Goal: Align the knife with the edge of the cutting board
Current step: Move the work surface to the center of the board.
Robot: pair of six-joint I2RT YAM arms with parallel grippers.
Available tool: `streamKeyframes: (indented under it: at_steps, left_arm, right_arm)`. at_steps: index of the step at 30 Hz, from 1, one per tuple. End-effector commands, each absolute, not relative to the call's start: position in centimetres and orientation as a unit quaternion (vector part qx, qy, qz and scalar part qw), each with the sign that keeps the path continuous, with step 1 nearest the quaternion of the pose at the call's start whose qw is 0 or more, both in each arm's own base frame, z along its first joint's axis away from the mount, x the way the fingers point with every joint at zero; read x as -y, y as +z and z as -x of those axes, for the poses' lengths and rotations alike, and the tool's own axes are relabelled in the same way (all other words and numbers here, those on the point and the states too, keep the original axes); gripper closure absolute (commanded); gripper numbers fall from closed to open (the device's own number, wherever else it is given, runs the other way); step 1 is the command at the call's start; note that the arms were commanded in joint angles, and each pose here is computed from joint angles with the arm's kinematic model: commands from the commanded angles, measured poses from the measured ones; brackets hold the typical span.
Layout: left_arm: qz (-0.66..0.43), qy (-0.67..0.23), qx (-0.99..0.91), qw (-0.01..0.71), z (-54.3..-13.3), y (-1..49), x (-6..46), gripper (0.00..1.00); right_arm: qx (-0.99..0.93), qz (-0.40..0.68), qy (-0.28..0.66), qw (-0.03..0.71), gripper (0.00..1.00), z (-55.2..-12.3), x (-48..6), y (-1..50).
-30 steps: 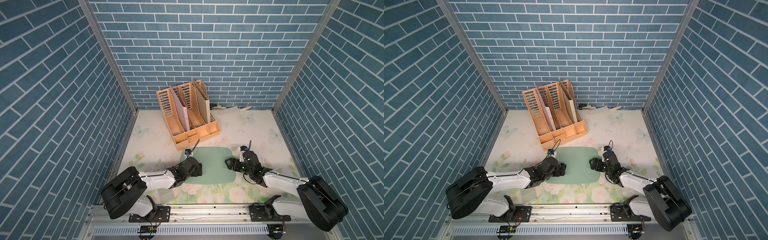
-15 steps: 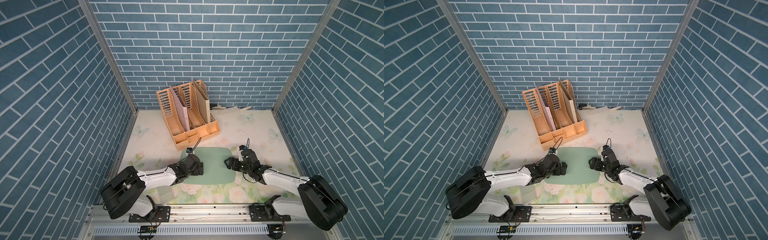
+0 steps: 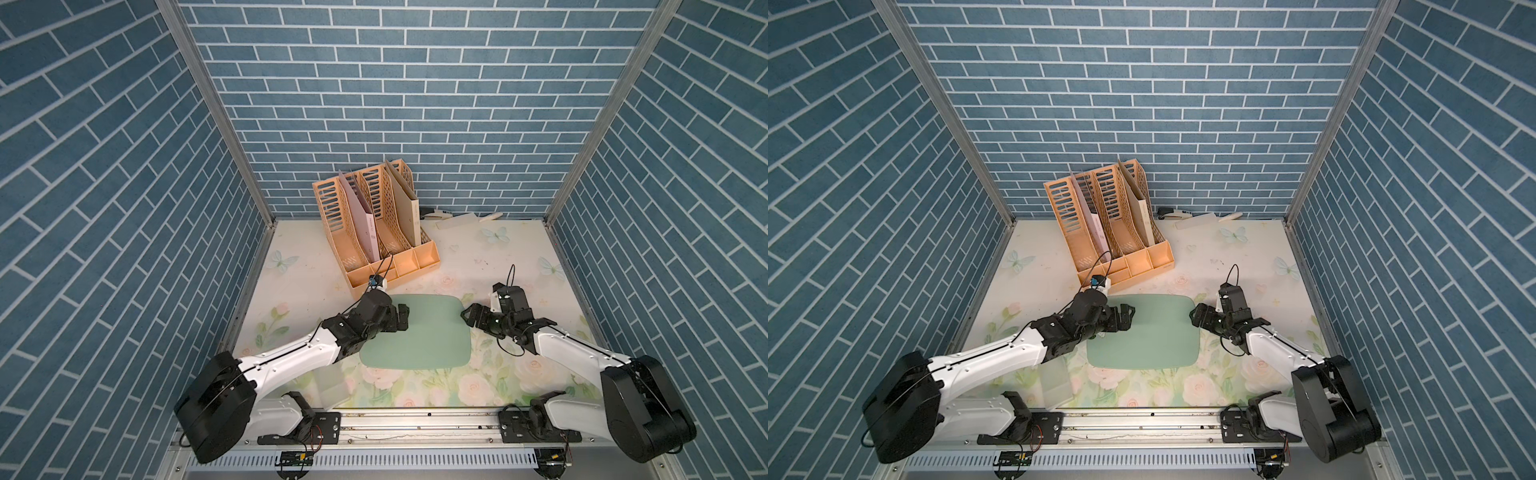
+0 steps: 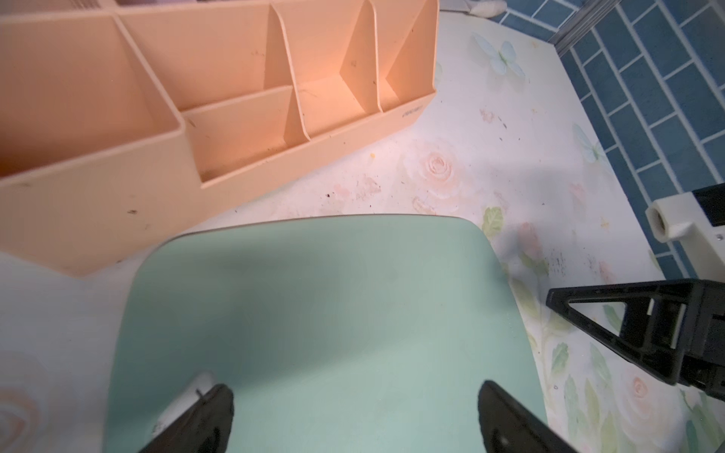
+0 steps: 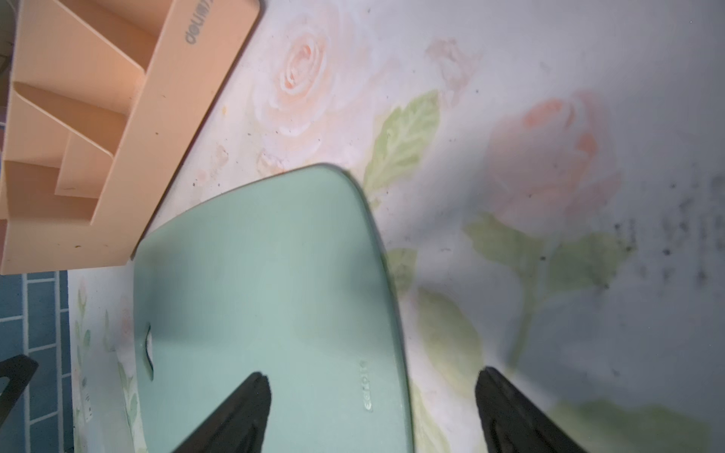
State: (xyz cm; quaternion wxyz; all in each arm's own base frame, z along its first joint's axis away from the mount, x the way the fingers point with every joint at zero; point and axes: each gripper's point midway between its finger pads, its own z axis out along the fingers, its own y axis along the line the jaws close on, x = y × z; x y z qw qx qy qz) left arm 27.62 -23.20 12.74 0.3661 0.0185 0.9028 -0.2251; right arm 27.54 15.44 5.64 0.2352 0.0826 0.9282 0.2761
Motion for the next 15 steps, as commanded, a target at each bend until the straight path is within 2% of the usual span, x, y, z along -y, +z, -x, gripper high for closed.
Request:
streamKeyframes:
  at_steps: [1, 7, 15]
  left_arm:
    - [-0.016, -0.212, -0.907, 0.363, -27.3, 13.1, 20.9, 0.0]
    - [0.027, -0.233, -0.905, 0.355, -27.0, 12.4, 16.7, 0.0]
    - [0.042, -0.256, -0.912, 0.319, -26.2, 9.5, 16.5, 0.0]
  right_arm:
    - [-0.929, -0.068, 0.282, 0.231, 0.15, -27.8, -15.5, 5.9]
    - [-0.923, -0.075, 0.294, 0.236, 0.15, -28.3, -15.0, 6.2]
    - [-0.925, -0.072, 0.305, 0.213, 0.15, -27.6, -15.3, 5.1]
